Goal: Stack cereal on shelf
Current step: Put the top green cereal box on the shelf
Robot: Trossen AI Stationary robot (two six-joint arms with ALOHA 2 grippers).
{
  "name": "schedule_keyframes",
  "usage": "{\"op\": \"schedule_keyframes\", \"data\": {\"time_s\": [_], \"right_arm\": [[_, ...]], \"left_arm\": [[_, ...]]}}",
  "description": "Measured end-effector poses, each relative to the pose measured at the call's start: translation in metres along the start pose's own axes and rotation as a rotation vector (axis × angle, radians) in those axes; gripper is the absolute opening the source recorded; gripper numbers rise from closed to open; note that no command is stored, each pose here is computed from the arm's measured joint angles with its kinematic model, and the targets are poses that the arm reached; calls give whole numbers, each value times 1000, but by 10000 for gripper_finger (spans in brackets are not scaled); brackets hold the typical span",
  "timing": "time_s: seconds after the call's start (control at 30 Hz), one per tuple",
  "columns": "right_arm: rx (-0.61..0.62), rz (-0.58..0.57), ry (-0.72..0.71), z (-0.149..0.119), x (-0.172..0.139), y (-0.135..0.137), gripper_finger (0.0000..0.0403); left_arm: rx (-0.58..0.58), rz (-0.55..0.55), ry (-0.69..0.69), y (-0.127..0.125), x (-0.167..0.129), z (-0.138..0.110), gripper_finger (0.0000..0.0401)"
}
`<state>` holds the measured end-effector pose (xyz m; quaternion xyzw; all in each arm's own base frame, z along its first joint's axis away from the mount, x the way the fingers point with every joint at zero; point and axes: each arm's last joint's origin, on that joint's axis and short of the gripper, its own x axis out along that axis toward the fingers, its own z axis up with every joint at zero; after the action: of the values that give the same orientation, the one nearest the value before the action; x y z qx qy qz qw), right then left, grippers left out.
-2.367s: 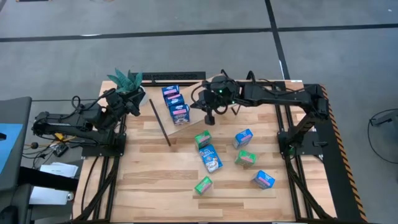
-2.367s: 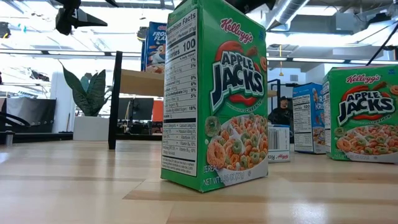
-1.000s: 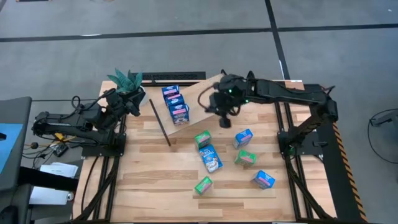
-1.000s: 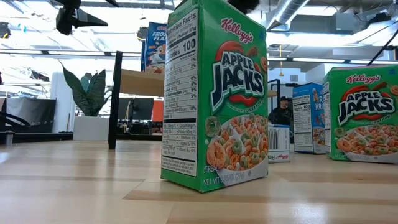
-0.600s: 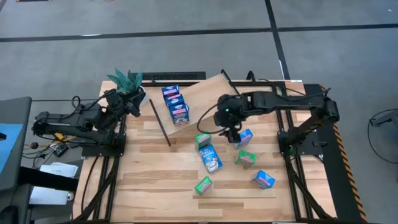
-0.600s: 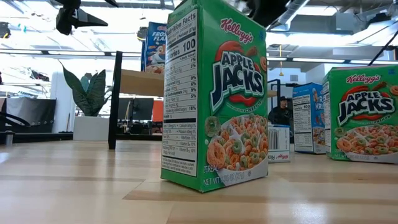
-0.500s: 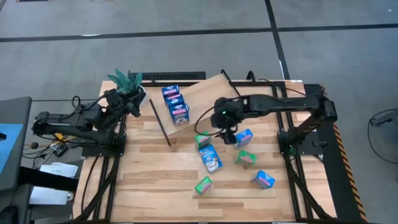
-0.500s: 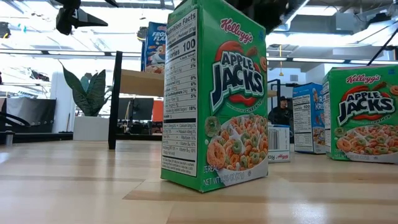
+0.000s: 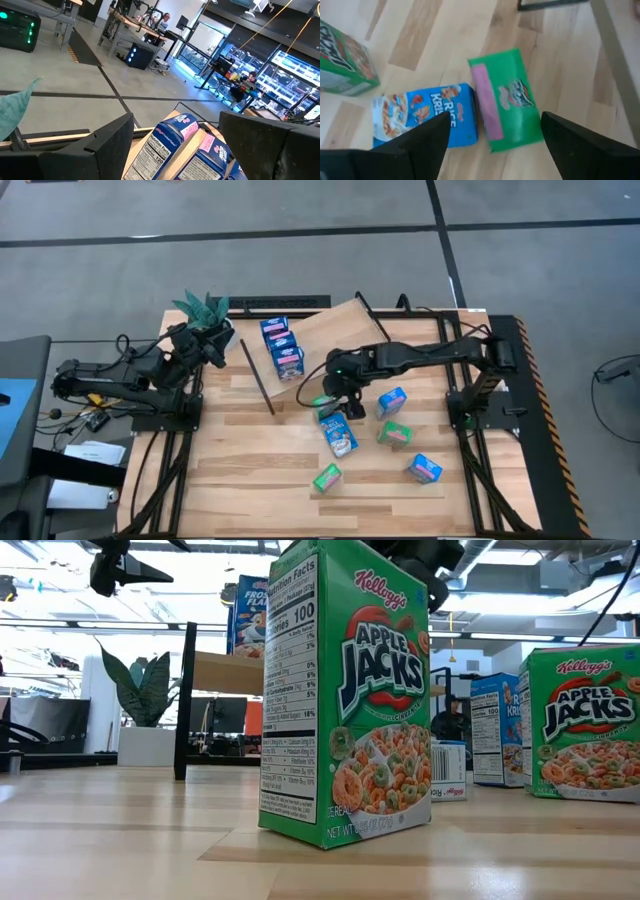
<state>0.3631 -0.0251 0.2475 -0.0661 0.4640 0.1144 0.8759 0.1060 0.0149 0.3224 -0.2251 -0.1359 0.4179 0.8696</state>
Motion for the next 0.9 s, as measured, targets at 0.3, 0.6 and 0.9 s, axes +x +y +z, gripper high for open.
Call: {"op": "schedule_keyframes", "data": {"time_s": [0.3, 0.6, 0.9], "right_arm": [[-44, -36, -4, 1, 2, -2, 332], [-16, -18, 43, -3, 21, -3, 328], [-8, -20, 34, -2, 19, -3, 307]], "left_arm": [[10, 3, 5, 0, 0, -1, 283], [18, 6, 10, 1, 0, -2, 283], [22, 7, 13, 1, 0, -2, 283]]}}
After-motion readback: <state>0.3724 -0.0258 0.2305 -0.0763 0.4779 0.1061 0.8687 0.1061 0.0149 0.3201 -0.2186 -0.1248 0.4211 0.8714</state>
